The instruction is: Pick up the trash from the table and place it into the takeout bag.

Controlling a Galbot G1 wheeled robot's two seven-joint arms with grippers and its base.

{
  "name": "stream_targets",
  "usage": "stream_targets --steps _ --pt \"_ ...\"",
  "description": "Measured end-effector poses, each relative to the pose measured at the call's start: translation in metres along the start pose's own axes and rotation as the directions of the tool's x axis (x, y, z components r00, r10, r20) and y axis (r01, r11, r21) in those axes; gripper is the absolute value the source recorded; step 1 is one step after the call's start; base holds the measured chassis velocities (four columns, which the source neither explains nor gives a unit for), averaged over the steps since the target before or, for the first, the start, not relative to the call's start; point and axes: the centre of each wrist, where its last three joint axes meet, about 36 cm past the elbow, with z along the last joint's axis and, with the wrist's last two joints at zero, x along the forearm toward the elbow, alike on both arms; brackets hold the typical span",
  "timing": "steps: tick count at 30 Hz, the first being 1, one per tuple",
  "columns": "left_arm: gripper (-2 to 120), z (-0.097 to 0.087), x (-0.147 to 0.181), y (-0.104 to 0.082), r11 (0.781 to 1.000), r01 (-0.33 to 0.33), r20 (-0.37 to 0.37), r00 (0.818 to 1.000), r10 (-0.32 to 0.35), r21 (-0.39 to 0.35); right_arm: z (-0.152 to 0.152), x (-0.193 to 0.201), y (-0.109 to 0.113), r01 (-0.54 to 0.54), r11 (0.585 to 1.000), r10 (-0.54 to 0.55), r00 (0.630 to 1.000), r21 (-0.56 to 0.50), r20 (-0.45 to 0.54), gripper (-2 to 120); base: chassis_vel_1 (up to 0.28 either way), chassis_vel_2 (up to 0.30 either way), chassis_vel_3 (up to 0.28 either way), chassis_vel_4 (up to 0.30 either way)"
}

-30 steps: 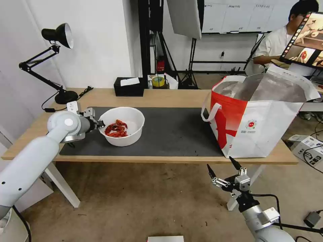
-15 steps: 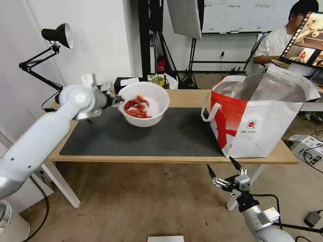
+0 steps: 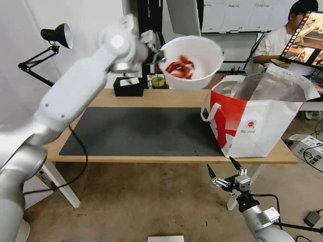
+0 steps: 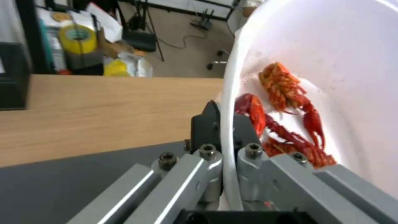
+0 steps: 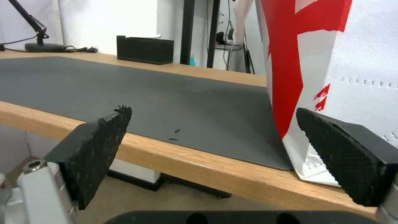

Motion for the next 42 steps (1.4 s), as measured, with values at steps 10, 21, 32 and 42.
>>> stream_targets --steps 10,21,32,42 --pt "0 0.023 -0.051 -0.061 1.0 -0.021 -0.014 1.0 0.021 0.002 0.0 0.0 0.0 0.0 1.0 0.0 1.0 0.0 0.0 100 0.0 0.0 0.0 0.0" --pt "0 0.055 -0.091 -0.12 0.999 -0.01 0.064 0.998 0.008 0.042 0.0 0.0 0.0 0.0 1.0 0.0 1.0 0.0 0.0 100 0.0 0.0 0.0 0.0" --pt "0 0.127 -0.119 -0.128 0.968 0.052 0.308 0.951 0.026 -0.245 0.0 0.0 0.0 0.0 1.0 0.0 1.0 0.0 0.0 100 0.0 0.0 0.0 0.0" --pt "0 0.146 -0.106 -0.133 0.935 -0.077 0.246 0.954 0.171 -0.347 0.0 0.0 0.0 0.0 1.0 0.0 1.0 0.0 0.0 100 0.0 0.0 0.0 0.0"
